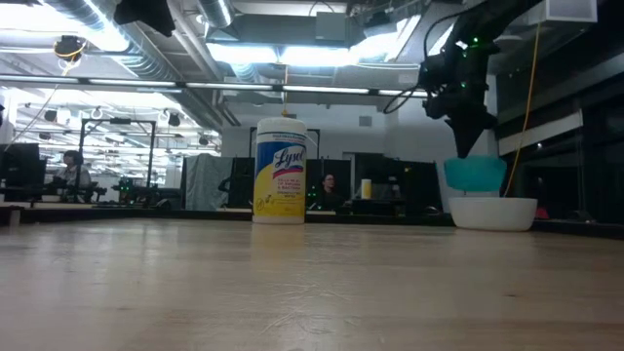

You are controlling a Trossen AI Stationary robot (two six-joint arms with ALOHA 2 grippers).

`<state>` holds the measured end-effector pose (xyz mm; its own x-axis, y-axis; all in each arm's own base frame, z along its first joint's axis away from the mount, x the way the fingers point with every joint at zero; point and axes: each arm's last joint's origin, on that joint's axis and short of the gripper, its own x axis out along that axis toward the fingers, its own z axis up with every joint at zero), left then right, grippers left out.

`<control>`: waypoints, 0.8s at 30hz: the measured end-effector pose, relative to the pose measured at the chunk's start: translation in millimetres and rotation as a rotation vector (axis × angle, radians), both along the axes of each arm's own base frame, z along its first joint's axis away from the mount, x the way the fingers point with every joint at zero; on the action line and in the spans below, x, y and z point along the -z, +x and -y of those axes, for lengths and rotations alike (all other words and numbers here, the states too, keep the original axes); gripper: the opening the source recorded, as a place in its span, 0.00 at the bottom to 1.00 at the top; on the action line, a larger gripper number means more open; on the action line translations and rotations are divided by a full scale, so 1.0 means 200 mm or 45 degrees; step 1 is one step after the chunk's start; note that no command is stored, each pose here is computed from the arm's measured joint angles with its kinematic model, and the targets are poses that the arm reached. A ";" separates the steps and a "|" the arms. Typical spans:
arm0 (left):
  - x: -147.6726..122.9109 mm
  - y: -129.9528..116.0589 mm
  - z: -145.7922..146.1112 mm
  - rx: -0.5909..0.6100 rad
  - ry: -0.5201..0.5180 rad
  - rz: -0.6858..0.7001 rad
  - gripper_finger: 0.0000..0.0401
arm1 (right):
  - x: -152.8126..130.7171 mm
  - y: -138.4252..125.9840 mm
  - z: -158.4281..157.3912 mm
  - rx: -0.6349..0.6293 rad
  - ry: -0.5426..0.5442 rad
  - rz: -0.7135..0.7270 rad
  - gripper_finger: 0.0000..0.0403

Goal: Nest bowls inside each other
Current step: Stack the light blue bowl on top of the green bowl

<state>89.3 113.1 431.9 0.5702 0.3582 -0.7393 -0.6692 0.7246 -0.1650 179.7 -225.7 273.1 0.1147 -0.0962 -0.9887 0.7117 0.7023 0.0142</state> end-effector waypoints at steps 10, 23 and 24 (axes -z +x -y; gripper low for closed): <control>0.00 0.00 0.00 -0.008 -0.004 0.002 0.21 | 0.18 -0.04 -0.02 0.011 0.073 -0.024 0.00; 0.00 0.00 0.00 -0.023 -0.012 0.005 0.21 | 0.25 -0.11 0.03 0.067 0.037 -0.015 0.00; 0.00 0.00 0.00 -0.023 -0.012 0.005 0.21 | 0.25 -0.11 0.03 0.061 0.036 -0.017 0.00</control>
<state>89.3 113.4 431.9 0.5669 0.3615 -0.7402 -0.6813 0.7109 -0.1746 157.7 -232.5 223.5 0.0977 -0.0733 -0.9925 0.7447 0.6669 0.0241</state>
